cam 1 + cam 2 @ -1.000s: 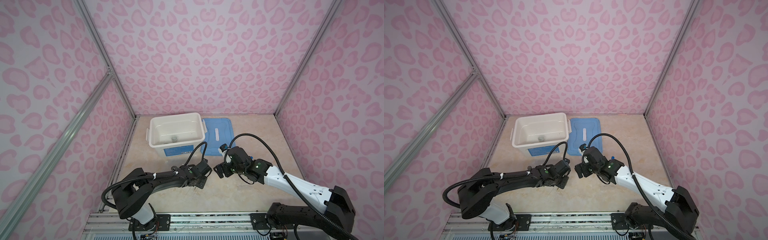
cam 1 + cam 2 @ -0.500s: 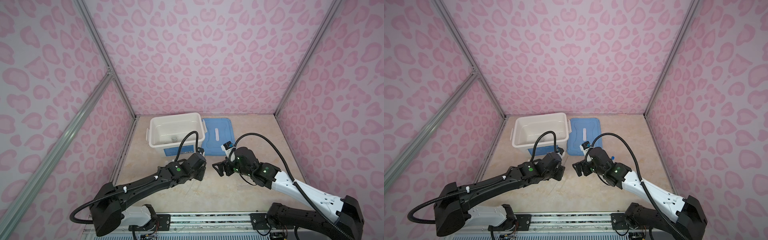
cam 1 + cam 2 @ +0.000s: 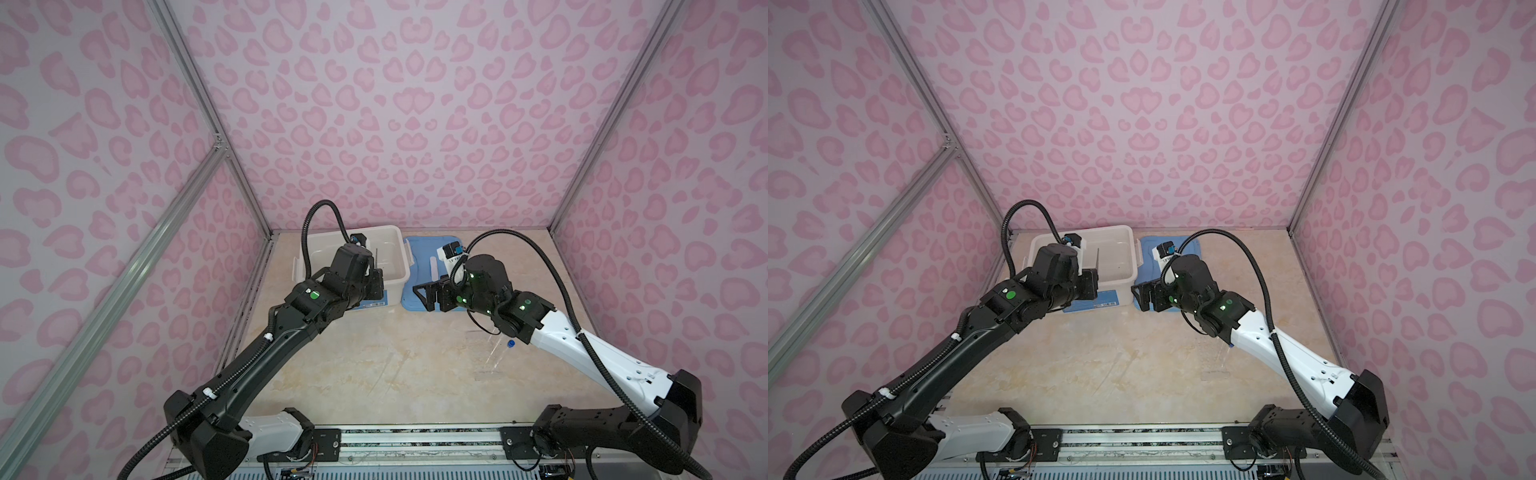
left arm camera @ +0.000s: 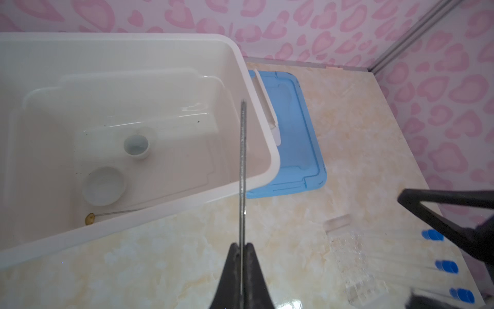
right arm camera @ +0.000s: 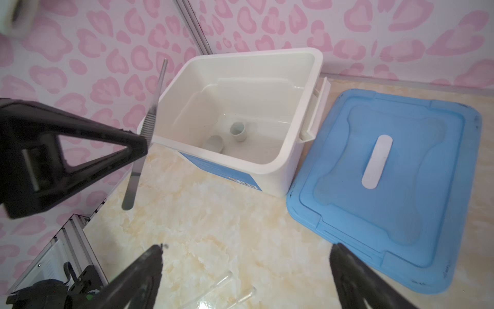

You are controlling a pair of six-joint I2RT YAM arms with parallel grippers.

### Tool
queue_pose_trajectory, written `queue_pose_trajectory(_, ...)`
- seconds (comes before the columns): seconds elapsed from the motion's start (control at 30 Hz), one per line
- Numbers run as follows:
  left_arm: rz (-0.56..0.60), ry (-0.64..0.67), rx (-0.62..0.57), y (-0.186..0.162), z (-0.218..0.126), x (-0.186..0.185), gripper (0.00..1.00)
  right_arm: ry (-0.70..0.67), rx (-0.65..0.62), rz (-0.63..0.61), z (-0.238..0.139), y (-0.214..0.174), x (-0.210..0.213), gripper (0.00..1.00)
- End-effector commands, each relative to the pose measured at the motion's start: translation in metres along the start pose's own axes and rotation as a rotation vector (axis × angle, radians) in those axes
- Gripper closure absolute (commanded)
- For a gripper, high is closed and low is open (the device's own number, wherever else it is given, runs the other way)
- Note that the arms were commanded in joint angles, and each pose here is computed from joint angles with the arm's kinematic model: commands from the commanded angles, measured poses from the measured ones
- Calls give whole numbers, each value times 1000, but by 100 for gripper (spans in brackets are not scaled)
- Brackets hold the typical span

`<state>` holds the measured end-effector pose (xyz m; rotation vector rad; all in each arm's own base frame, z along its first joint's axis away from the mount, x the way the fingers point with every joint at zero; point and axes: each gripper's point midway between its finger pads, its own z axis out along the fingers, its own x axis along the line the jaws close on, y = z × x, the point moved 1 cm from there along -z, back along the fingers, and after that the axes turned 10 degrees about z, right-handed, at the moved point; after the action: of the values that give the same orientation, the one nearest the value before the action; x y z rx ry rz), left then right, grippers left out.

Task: Organize the chemistry lab equipment
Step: 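Lift the tweezers and carry them over the white bin with the left gripper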

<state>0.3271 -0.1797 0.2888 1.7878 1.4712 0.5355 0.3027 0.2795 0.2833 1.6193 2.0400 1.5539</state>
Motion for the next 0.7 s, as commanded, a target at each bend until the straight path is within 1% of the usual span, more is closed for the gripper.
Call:
queue_pose_trajectory(0.0, -26, -6, 22, 14, 9, 12, 97, 2, -24, 4, 8, 17, 4, 2)
queue_pose_trajectory(0.1, 12, 95, 29, 30, 23, 26, 97, -3, -49, 7, 17, 33, 5, 2)
queue_pose_trajectory(0.3, -45, 94, 56, 46, 61, 41, 97, 11, -89, 42, 32, 60, 3, 2)
queue_pose_trajectory(0.43, -73, 83, 97, 43, 92, 48, 97, 13, -93, 36, 40, 68, 2, 2)
queue_pose_trajectory(0.67, -74, 126, 179, 27, 140, 61, 97, 34, -50, -4, 62, 65, 5, 7)
